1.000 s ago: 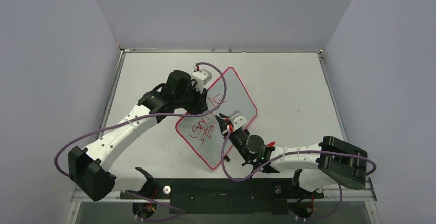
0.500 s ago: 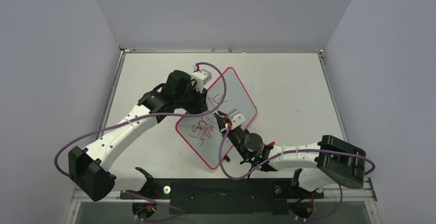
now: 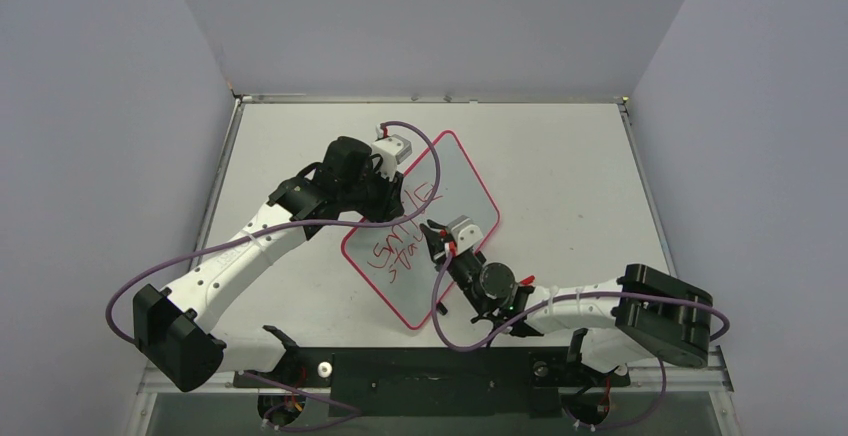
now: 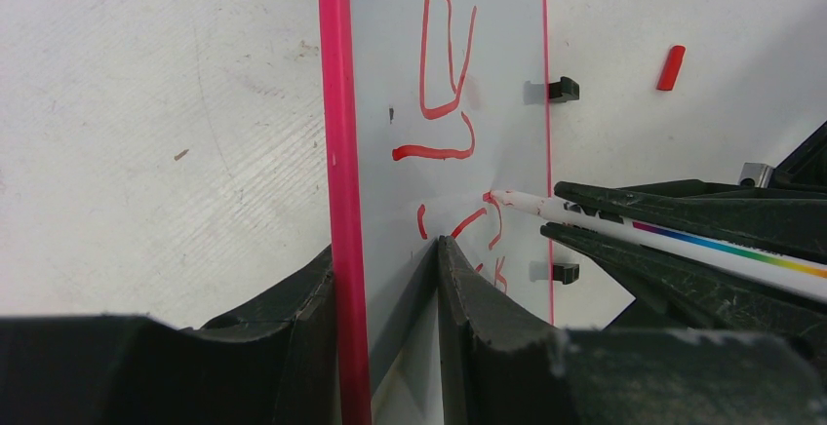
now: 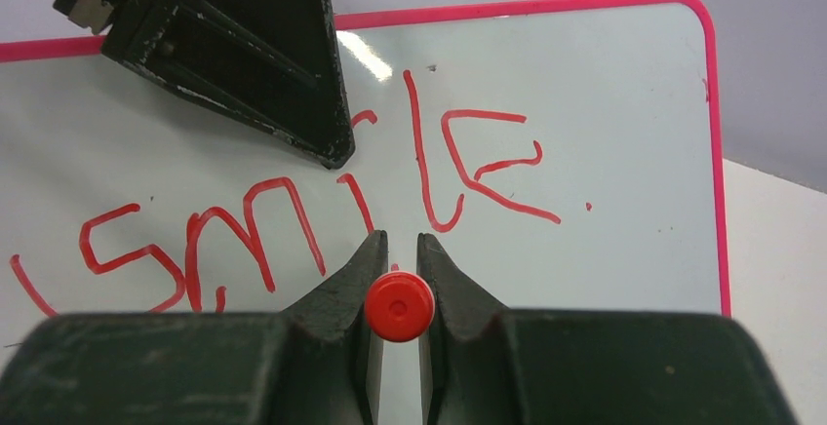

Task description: Write a sentence on the whiteboard

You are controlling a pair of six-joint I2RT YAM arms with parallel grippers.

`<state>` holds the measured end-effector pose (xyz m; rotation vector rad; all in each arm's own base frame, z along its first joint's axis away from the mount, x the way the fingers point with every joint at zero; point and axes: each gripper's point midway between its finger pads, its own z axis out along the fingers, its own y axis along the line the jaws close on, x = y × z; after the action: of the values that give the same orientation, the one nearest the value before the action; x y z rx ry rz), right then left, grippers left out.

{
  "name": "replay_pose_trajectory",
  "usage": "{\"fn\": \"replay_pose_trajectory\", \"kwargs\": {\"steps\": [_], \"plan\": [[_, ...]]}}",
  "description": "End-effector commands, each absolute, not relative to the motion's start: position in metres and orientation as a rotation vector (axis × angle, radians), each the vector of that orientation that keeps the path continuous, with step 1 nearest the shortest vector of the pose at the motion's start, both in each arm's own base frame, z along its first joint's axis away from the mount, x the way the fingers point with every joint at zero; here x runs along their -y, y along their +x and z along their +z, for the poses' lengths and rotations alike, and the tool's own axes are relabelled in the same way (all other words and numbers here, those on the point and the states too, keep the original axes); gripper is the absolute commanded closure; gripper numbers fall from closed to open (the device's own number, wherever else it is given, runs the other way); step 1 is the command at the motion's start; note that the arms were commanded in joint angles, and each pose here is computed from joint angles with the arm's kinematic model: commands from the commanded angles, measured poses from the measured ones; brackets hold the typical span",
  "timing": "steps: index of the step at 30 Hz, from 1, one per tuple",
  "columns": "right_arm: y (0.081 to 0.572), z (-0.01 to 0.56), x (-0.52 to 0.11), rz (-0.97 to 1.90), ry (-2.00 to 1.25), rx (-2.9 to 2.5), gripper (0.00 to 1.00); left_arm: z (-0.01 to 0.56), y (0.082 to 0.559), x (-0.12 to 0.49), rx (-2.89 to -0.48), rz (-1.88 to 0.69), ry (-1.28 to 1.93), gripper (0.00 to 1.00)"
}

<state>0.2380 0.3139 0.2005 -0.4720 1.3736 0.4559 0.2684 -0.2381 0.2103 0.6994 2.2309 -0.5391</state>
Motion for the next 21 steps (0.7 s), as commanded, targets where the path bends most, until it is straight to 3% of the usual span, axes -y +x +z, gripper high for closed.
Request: {"fn": "replay_pose_trajectory", "kwargs": {"steps": [1,21], "plan": [[0.229,0.175,-0.312,0.465,-0.506,-1.436,1.00,0.199,0.277,0.213,-2.209,-0.329,0.794,1.00],[0.199,0.167,-0.317,0.501,-0.542,-1.459,1.00,0.200,0.277,0.213,-2.209,-0.328,0.793,1.00]]}}
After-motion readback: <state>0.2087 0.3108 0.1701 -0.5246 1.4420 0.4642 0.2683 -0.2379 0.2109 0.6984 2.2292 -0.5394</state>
